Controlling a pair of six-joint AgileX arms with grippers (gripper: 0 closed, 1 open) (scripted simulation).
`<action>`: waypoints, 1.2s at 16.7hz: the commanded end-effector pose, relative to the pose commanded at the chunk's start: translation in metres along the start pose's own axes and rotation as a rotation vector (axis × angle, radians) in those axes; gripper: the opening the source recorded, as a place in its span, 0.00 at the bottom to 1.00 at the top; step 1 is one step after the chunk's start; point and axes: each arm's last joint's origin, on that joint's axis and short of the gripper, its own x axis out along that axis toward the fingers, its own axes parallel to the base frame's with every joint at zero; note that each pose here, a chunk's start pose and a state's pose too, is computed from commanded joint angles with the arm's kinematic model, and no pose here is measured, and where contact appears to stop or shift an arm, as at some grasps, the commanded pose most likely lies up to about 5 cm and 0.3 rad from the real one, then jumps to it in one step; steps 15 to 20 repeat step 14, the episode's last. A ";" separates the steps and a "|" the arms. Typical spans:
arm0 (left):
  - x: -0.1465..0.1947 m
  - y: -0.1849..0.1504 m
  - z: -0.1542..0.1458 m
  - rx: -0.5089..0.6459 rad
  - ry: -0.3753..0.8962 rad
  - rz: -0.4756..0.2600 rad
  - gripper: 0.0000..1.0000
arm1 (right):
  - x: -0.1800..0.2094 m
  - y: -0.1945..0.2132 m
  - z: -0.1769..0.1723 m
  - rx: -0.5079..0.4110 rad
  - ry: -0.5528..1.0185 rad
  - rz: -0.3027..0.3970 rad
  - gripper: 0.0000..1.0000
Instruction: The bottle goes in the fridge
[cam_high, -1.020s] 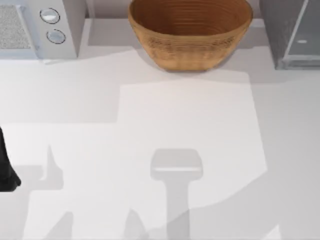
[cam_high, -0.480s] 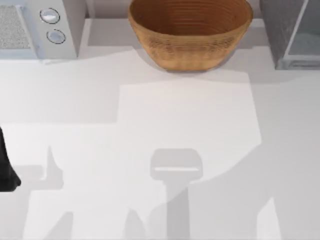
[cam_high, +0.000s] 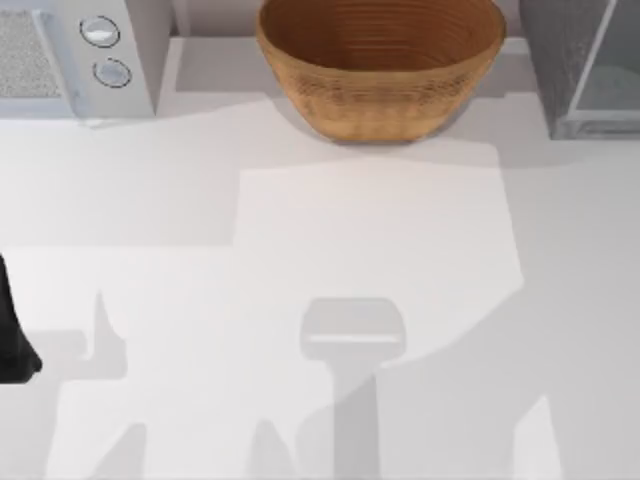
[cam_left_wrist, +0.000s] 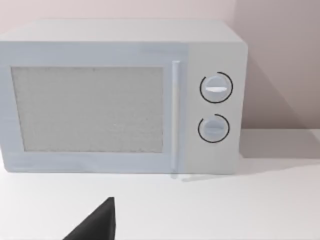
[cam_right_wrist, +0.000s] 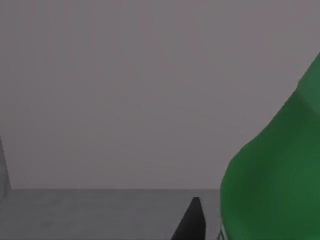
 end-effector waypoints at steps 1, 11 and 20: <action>0.000 0.000 0.000 0.000 0.000 0.000 1.00 | 0.000 0.000 0.000 0.000 0.000 0.000 0.46; 0.000 0.000 0.000 0.000 0.000 0.000 1.00 | 0.000 0.000 0.000 0.000 0.000 0.000 1.00; 0.000 0.000 0.000 0.000 0.000 0.000 1.00 | 0.000 0.000 0.000 0.000 0.000 0.000 1.00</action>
